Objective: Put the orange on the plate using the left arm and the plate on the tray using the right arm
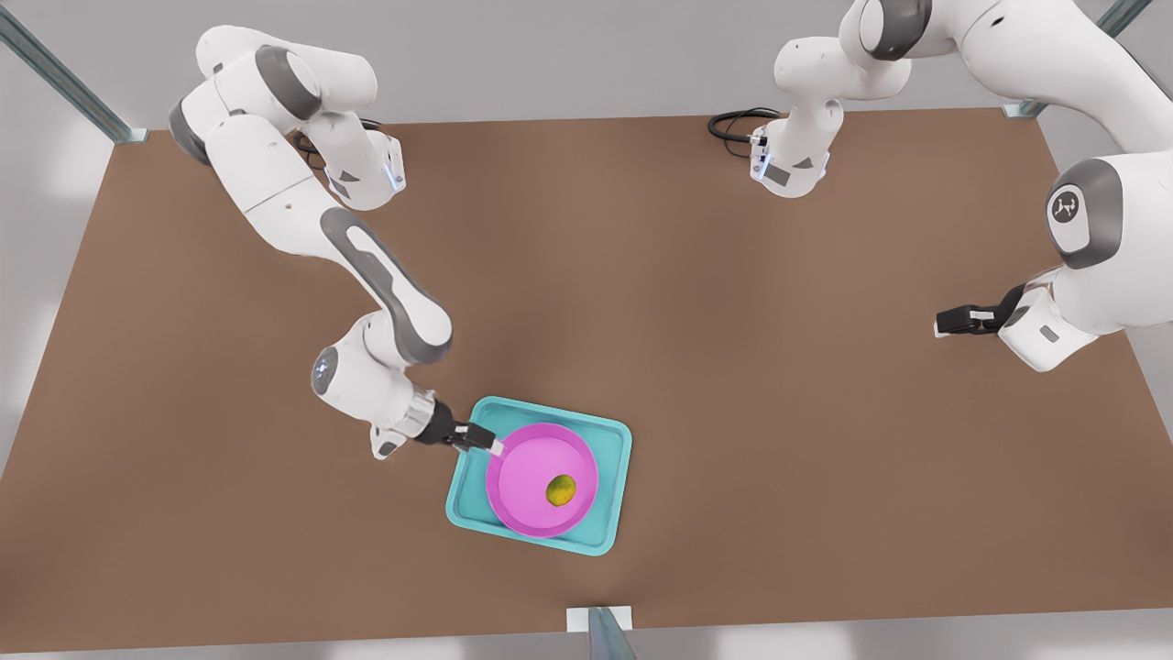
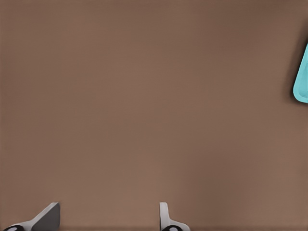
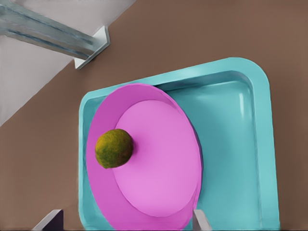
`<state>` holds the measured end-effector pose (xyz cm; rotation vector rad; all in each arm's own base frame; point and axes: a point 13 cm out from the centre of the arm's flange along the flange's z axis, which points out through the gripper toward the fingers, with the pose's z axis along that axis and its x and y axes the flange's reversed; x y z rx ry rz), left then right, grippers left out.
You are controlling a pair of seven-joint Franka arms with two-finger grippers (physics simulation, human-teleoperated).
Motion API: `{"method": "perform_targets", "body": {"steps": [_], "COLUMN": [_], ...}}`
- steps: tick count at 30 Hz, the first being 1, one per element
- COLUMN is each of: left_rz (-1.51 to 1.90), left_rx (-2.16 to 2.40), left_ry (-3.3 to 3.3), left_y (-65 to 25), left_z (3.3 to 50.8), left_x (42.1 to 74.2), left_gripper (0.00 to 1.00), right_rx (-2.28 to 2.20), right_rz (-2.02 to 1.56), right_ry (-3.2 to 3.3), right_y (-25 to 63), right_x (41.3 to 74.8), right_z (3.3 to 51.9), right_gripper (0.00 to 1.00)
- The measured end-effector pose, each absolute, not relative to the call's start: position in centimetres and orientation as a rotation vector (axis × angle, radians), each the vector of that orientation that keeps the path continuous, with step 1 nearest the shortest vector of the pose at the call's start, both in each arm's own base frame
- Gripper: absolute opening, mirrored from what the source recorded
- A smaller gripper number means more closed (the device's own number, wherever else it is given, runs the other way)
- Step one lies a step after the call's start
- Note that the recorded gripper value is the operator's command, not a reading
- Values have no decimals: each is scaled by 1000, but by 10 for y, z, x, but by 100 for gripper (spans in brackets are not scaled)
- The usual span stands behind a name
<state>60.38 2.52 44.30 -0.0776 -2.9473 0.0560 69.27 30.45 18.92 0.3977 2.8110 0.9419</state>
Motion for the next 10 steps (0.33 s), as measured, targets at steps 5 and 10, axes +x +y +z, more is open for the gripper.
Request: {"method": "perform_targets", "body": {"steps": [5,10], "left_rz": [56,56], "left_rx": [-78,-78], "left_ry": [-2946,-2946], "left_y": [25,25], "left_z": [442,442], "left_x": [604,604], "left_gripper": [100,100], "right_rx": [86,-9], "right_rz": [295,-143], "right_ry": [2819,2987], "right_y": [64,-1], "right_x": [730,612], "right_z": [459,557], "right_gripper": [100,100]}}
